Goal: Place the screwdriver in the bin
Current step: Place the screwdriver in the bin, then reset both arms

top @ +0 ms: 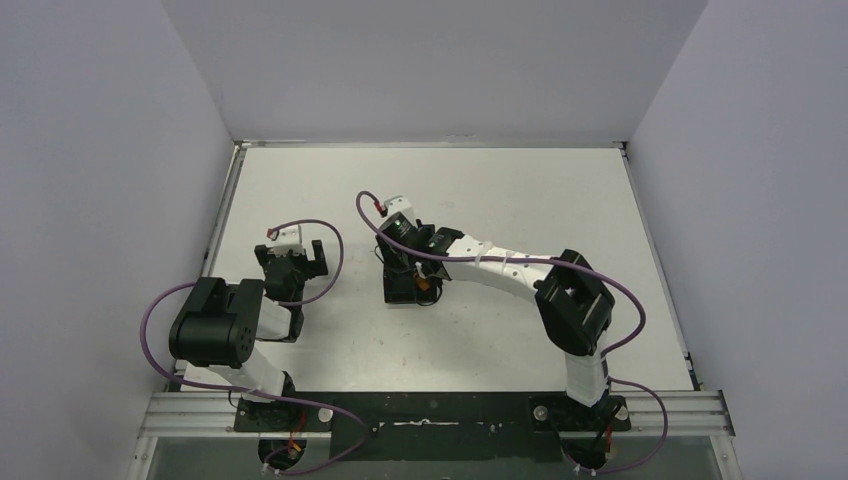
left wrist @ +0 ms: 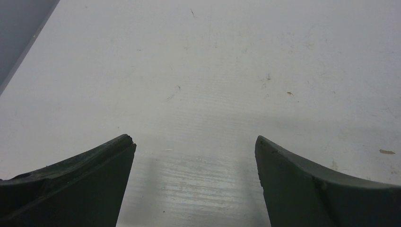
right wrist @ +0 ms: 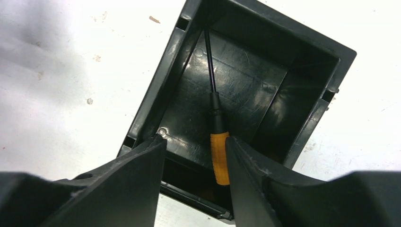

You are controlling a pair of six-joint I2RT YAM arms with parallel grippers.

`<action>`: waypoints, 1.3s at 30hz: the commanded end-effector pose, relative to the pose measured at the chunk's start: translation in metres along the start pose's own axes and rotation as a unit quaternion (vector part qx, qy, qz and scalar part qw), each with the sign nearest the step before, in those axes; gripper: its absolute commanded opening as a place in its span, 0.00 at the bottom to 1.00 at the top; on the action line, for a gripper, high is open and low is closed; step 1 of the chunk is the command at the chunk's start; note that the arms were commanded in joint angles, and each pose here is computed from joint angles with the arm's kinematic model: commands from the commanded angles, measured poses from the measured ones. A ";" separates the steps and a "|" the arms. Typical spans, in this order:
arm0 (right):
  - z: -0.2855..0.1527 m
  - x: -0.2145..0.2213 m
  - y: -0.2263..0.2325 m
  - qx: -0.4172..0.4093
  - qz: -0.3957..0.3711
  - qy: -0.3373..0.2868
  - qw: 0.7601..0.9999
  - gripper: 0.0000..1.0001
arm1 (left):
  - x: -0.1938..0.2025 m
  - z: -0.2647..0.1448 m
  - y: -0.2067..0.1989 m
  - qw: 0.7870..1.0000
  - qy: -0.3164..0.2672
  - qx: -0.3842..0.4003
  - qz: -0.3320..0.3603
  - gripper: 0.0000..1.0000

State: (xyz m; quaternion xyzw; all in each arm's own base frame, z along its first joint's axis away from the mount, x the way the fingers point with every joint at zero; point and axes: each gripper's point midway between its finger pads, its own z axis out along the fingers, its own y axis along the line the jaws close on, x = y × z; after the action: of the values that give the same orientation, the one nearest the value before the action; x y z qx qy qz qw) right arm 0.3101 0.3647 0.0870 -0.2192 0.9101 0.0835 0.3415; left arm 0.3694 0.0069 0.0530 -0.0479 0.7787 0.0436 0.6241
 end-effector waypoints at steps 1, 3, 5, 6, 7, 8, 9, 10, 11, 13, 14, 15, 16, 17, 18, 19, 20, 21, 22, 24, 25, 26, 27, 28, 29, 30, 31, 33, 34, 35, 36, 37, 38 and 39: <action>-0.036 -0.042 0.006 -0.009 0.016 -0.054 0.998 0.53 | -0.022 0.006 -0.004 0.999 -0.037 0.007 -0.004 0.97; -0.038 -0.043 0.006 -0.007 0.016 -0.055 0.998 0.58 | -0.022 0.006 -0.004 0.999 -0.037 0.006 -0.004 0.97; -0.040 -0.043 0.006 -0.005 0.017 -0.055 0.998 0.64 | -0.022 0.006 -0.004 0.999 -0.038 0.007 -0.004 0.97; -0.041 -0.044 0.005 -0.003 0.018 -0.056 0.998 0.69 | -0.022 0.006 -0.004 0.999 -0.037 0.007 -0.004 0.97; -0.043 -0.046 0.005 -0.001 0.018 -0.058 0.998 0.76 | -0.022 0.006 -0.004 0.999 -0.037 0.007 -0.004 0.97; -0.045 -0.047 0.005 0.001 0.019 -0.061 0.998 0.83 | -0.023 0.006 -0.004 0.999 -0.038 0.007 -0.004 0.97; -0.048 -0.049 0.006 0.001 0.020 -0.065 0.998 0.88 | -0.023 0.006 -0.004 0.999 -0.038 0.007 -0.004 0.97; -0.049 -0.050 0.006 0.000 0.020 -0.067 0.998 0.93 | -0.022 0.006 -0.004 0.999 -0.037 0.007 -0.004 0.97; -0.051 -0.052 0.006 0.000 0.020 -0.070 0.997 0.98 | -0.022 0.006 -0.004 0.999 -0.037 0.007 -0.004 0.97; -0.054 -0.055 0.006 0.003 0.022 -0.076 0.997 1.00 | -0.022 0.006 -0.004 0.999 -0.037 0.007 -0.004 0.97; -0.056 -0.057 0.005 0.005 0.022 -0.078 0.997 1.00 | -0.022 0.006 -0.004 0.999 -0.037 0.007 -0.004 0.97; -0.058 -0.059 0.004 0.007 0.023 -0.080 0.996 1.00 | -0.022 0.006 -0.004 0.999 -0.037 0.007 -0.004 0.97; -0.059 -0.061 0.003 0.010 0.024 -0.083 0.996 1.00 | -0.022 0.006 -0.004 0.999 -0.037 0.007 -0.004 0.97; -0.061 -0.064 0.003 0.012 0.024 -0.086 0.996 1.00 | -0.022 0.006 -0.004 0.999 -0.037 0.007 -0.004 0.97; -0.064 -0.068 0.003 0.013 0.023 -0.089 0.996 1.00 | -0.023 0.006 -0.004 0.999 -0.038 0.007 -0.004 0.97; -0.066 -0.073 0.003 0.013 0.023 -0.093 0.995 1.00 | -0.022 0.006 -0.004 0.999 -0.037 0.007 -0.004 0.97; -0.068 -0.077 0.002 0.015 0.021 -0.096 0.995 1.00 | -0.022 0.006 -0.004 0.999 -0.037 0.007 -0.004 0.97; -0.071 -0.082 0.003 0.015 0.022 -0.099 0.995 1.00 | -0.022 0.006 -0.004 0.999 -0.037 0.007 -0.004 0.97; -0.073 -0.087 0.004 0.015 0.020 -0.100 0.995 1.00 | -0.022 0.006 -0.004 0.999 -0.037 0.007 -0.004 0.97; -0.079 -0.098 0.005 0.015 0.020 -0.107 0.994 1.00 | -0.022 0.006 -0.004 0.999 -0.037 0.006 -0.004 0.97; -0.081 -0.103 0.006 0.015 0.019 -0.110 0.994 1.00 | -0.022 0.006 -0.004 0.999 -0.037 0.007 -0.004 0.97; -0.085 -0.109 0.007 0.013 0.019 -0.115 0.993 1.00 | -0.022 0.006 -0.004 0.999 -0.038 0.007 -0.004 0.97; -0.089 -0.116 0.009 0.012 0.019 -0.120 0.992 1.00 | -0.022 0.006 -0.004 0.999 -0.037 0.007 -0.004 0.97; -0.093 -0.122 0.009 0.011 0.018 -0.126 0.992 1.00 | -0.022 0.006 -0.004 0.999 -0.038 0.007 -0.004 0.97; -0.097 -0.130 0.009 0.011 0.019 -0.133 0.991 1.00 | -0.022 0.006 -0.004 0.999 -0.037 0.007 -0.004 0.97; -0.102 -0.138 0.009 0.010 0.017 -0.140 0.990 1.00 | -0.022 0.006 -0.004 0.999 -0.037 0.007 -0.004 0.97; -0.106 -0.144 0.010 0.010 0.016 -0.146 0.989 1.00 | -0.023 0.006 -0.004 0.999 -0.038 0.007 -0.004 0.97; -0.115 -0.158 0.009 0.009 0.013 -0.156 0.988 1.00 | -0.022 0.006 -0.004 0.999 -0.037 0.007 -0.004 0.97; -0.122 -0.168 0.009 0.007 0.013 -0.167 0.986 1.00 | -0.022 0.006 -0.004 0.999 -0.037 0.006 -0.004 0.97; -0.127 -0.173 0.009 0.006 0.012 -0.171 0.985 1.00 | -0.022 0.006 -0.004 0.999 -0.037 0.007 -0.004 0.97; -0.129 -0.178 0.008 0.007 0.010 -0.174 0.985 1.00 | -0.022 0.006 -0.004 0.999 -0.037 0.007 -0.004 0.97; -0.133 -0.183 0.008 0.006 0.010 -0.180 0.984 1.00 | -0.022 0.006 -0.004 0.999 -0.037 0.007 -0.004 0.97; -0.136 -0.186 0.007 0.006 0.009 -0.184 0.983 1.00 | -0.022 0.006 -0.004 0.999 -0.038 0.006 -0.004 0.97; -0.139 -0.191 0.005 0.006 0.010 -0.188 0.982 1.00 | -0.022 0.006 -0.004 0.999 -0.038 0.007 -0.004 0.97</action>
State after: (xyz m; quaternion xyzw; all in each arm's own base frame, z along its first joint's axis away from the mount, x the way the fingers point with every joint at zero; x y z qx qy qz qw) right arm 0.3472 0.4006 0.3017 -0.1832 0.8381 0.1409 0.4941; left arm 0.3694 0.0067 0.0530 -0.0479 0.7787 0.0433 0.6241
